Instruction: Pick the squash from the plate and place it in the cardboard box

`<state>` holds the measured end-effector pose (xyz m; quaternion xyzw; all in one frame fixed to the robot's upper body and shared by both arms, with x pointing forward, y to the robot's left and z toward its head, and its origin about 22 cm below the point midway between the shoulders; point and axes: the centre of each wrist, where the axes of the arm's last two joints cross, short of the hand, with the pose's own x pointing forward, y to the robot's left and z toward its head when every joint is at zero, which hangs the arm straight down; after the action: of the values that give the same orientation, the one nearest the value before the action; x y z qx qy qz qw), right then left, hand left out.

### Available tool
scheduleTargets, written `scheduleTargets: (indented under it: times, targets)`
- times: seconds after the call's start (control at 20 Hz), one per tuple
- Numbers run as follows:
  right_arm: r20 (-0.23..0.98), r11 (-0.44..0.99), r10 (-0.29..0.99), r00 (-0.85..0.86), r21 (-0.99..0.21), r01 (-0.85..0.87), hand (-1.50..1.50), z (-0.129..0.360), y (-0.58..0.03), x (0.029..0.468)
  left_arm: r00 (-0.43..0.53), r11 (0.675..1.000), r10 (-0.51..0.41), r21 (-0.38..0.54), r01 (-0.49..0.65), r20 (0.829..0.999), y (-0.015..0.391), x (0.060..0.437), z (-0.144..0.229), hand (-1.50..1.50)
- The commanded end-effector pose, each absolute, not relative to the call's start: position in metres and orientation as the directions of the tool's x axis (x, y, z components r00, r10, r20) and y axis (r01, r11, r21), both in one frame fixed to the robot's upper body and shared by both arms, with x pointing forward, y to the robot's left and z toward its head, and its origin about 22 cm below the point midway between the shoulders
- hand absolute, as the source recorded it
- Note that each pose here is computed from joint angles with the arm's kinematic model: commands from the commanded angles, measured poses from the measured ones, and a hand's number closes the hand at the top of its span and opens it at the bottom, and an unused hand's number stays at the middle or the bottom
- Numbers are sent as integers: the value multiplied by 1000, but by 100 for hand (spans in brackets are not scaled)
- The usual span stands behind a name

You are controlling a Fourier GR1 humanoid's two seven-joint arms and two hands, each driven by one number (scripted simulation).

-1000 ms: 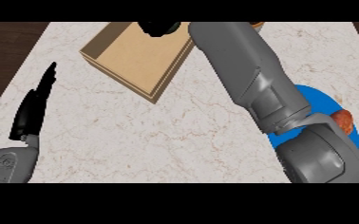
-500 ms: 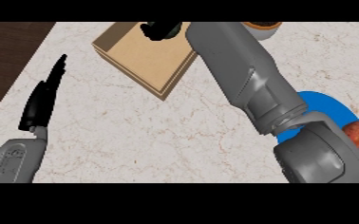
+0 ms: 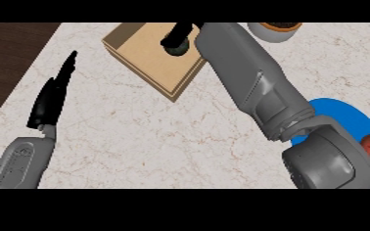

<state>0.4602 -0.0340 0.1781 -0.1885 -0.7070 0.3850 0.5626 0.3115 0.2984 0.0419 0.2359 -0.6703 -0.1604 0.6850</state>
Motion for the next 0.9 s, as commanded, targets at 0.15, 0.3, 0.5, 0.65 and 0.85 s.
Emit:
scheduleTargets:
  times: [0.15, 0.3, 0.5, 0.65, 0.85]
  targets:
    - [703, 697, 637, -318, -700, -152, -150, 174, -38, 461, 51, 839, -532, 534, -107, 845, 300, 314, 45, 0]
    - [737, 761, 568, -366, -640, -107, -150, 183, -37, 462, 43, 847, -522, 524, -93, 852, 289, 312, 38, 0]
    - [805, 859, 454, -380, -509, -52, -150, 189, -40, 464, 62, 840, -528, 532, -110, 847, 296, 316, 41, 0]
    - [849, 907, 383, -365, -421, -29, -150, 183, -47, 465, 65, 833, -539, 542, -112, 840, 307, 305, 34, 0]
    - [875, 938, 297, -383, -342, -53, -150, 181, -71, 471, 82, 834, -528, 535, -138, 845, 312, 304, 35, 0]
